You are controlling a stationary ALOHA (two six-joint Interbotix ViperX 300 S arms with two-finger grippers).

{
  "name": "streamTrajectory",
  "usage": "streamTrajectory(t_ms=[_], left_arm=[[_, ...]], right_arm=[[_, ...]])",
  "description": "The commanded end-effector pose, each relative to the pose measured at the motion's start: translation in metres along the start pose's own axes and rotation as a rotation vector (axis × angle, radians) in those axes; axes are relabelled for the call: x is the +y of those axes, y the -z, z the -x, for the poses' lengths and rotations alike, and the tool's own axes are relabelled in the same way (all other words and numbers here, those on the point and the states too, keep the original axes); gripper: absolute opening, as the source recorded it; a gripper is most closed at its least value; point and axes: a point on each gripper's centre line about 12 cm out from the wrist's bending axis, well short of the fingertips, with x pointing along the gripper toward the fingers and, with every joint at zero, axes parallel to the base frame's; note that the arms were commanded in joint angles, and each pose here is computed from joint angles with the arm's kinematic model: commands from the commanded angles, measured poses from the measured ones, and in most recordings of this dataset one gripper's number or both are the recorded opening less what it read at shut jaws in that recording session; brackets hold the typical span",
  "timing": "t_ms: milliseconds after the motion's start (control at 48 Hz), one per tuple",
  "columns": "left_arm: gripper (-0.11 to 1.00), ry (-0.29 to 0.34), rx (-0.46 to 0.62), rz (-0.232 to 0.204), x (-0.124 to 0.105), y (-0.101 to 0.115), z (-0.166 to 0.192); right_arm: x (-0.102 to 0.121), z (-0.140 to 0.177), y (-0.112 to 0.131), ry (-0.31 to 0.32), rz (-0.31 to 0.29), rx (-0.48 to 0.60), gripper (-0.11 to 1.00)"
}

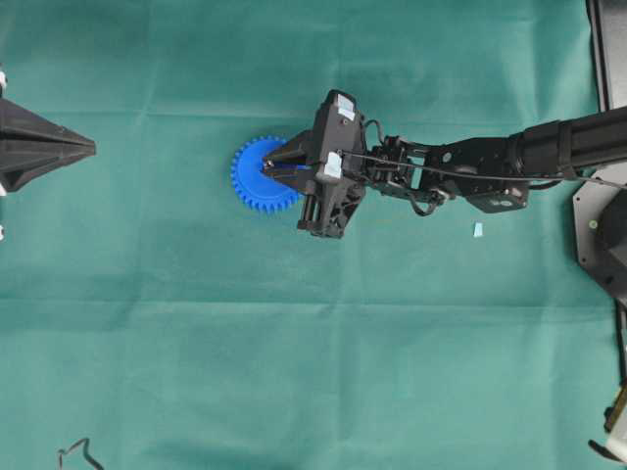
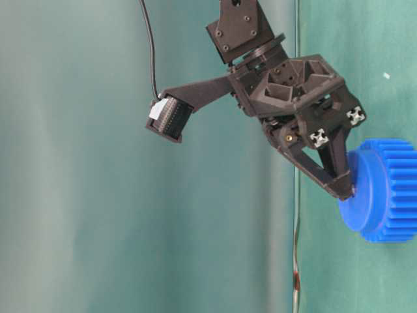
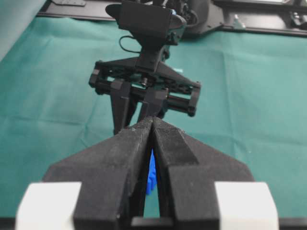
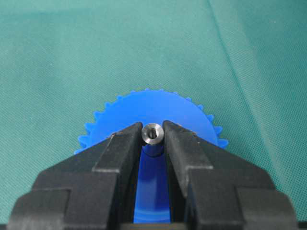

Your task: Insert the shaft into the center hole of the gear.

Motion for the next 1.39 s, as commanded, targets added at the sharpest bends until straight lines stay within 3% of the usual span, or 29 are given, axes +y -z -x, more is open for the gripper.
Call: streamTrajectory(t_ms=[0,42,229,291,479,874,1374], left_arm=[[0.0,-0.004,-0.022,-0.003,0.001,-0.009,-0.002],[0.0,-0.004,-0.022,-0.003,0.001,-0.009,-0.002],[0.0,-0.004,-0.02,-0.003,0.001,-0.009,-0.002],[0.0,-0.004,-0.02,-0.003,0.001,-0.009,-0.002],[0.0,-0.003,-0.009,-0.001,0.0,-0.008,-0.002],[0.0,-0.003,-0.012,-0.001,0.0,-0.008,-0.001],[0.0,-0.004,0.0,-0.003,0.001,-0.007,-0.001]], right_arm=[[0.005,0.002,-0.009,-0.012,-0.001,-0.027,0.19],[0.005,0.002,-0.009,-0.012,-0.002,-0.024,0.25],[0.005,0.002,-0.009,-0.011,-0.004,-0.023,0.8],[0.005,0.003,-0.01,-0.012,-0.004,-0.024,0.9],[0.007,0.017,-0.026,-0.022,0.003,-0.068,0.82],[0.01,0.09,-0.077,-0.054,0.03,-0.219,0.82],[-0.001,0.184,-0.075,-0.077,0.017,-0.347,0.82]])
